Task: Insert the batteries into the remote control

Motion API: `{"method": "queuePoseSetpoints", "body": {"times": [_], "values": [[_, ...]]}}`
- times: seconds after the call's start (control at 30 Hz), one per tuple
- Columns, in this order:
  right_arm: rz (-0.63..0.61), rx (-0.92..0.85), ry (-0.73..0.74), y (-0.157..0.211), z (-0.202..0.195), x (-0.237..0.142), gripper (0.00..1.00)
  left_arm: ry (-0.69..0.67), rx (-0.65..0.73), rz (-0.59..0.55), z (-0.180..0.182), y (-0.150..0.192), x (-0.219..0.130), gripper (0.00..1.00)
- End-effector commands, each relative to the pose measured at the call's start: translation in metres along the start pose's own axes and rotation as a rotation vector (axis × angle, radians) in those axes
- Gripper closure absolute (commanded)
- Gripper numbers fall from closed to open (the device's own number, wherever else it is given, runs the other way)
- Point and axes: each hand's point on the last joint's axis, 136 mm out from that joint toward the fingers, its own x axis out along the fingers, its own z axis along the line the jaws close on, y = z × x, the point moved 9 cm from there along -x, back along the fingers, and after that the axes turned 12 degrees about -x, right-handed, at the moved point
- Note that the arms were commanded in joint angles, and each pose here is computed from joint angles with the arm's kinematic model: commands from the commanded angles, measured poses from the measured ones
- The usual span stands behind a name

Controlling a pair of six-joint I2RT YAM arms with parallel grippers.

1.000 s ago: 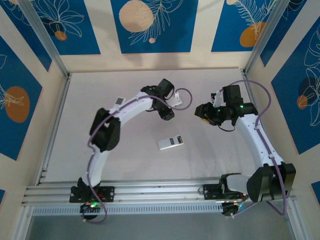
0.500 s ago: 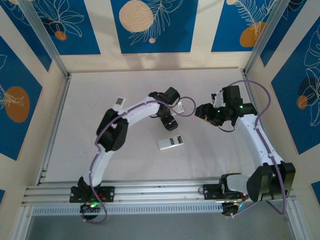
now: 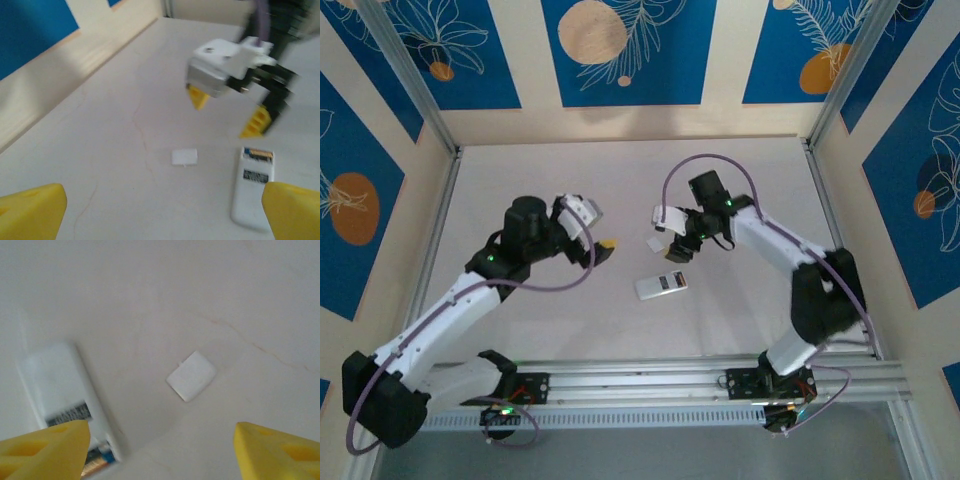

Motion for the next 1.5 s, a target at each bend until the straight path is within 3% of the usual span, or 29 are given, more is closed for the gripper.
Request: {"method": "queuePoseSetpoints", "body": {"times": [0.0, 0.43, 1.3, 1.47], "values": [[-0.030, -0.337, -0.168, 0.006, -0.013, -0.001, 0.24, 0.067, 0.119, 0.042, -0.011, 0.023, -0.007, 0.00], [0.051, -0.479, -0.215, 0.006, -0.048, 0.090, 0.24, 0.040, 0.124, 0.050, -0.009, 0.039, -0.003, 0.00], [0.094, -0.477, -0.339, 0.028, -0.039, 0.130, 0.44, -0.001, 0.114, 0.051, -0.005, 0.043, -0.003, 0.00], [0.115, -0.466, -0.338, 0.027, -0.044, 0.133, 0.36, -0.001, 0.111, 0.048, -0.006, 0.043, -0.005, 0.00]]}}
